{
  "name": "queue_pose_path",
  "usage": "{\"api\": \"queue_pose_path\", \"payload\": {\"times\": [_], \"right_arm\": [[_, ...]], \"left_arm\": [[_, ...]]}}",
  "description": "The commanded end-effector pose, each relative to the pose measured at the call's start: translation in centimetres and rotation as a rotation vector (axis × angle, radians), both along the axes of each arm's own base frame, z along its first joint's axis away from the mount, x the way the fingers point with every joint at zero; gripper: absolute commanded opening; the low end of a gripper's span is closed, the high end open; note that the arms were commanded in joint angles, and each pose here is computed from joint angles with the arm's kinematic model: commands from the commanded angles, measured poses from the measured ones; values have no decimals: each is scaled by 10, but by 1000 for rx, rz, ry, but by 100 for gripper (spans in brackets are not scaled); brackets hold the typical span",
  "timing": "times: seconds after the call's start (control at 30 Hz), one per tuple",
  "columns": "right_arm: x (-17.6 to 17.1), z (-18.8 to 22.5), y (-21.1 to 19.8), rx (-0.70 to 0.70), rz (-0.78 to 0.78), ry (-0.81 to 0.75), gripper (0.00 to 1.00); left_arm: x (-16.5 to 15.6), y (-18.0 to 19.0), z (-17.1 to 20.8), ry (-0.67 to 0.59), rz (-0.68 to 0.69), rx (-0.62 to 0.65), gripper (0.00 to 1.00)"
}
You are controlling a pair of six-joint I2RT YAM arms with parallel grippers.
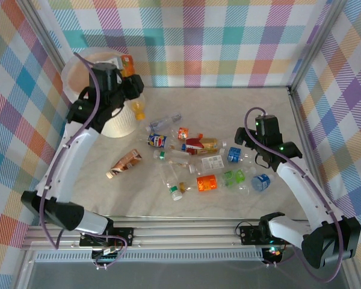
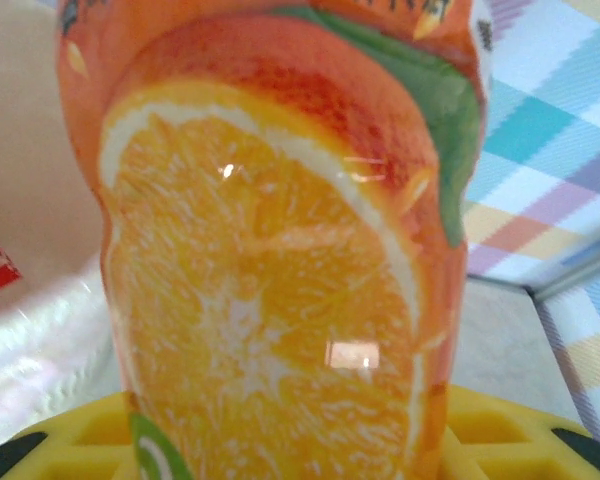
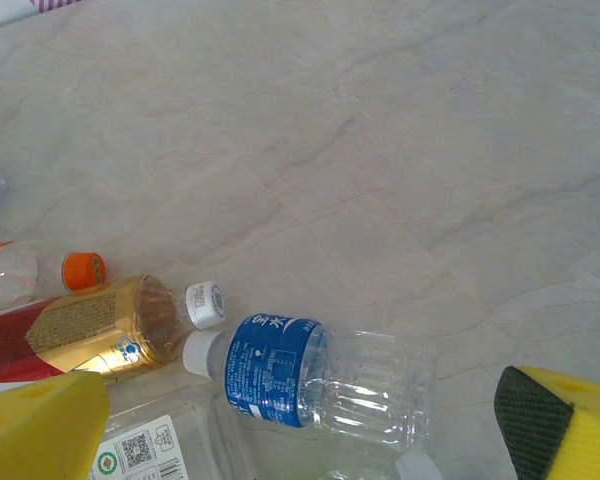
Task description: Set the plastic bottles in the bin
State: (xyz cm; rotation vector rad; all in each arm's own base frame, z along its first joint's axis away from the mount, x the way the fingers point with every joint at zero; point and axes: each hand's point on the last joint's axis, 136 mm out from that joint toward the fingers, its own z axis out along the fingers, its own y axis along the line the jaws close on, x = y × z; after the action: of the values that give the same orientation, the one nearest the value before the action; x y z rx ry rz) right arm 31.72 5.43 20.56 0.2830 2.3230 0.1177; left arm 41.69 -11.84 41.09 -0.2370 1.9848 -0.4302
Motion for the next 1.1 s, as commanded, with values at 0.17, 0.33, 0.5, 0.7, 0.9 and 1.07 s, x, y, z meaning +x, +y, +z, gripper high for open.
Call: {"api": "queue_pose_path", "payload": {"times": [0.17,0.33,0.5,0.7,0.9,1.07], "right_arm": [[-1,6,3,6,13,-6,100],[-1,6,5,12,23,0,100],[1,8,7,21,24,1,100],[7,7,10,25,25,12,100],[8,1,11,31,21,35,100],[8,-5,9,21,6,53,100]], "left_arm": [[50,53,39,-115,73,31,43],[83,93,58,-212,157,93,42],[109,122,68,-271,196,178,42],[140,134,54,-296,186,319,42],[164,123,20,-269,67,435,49],[170,124,-9,-220,22,495,52]]}}
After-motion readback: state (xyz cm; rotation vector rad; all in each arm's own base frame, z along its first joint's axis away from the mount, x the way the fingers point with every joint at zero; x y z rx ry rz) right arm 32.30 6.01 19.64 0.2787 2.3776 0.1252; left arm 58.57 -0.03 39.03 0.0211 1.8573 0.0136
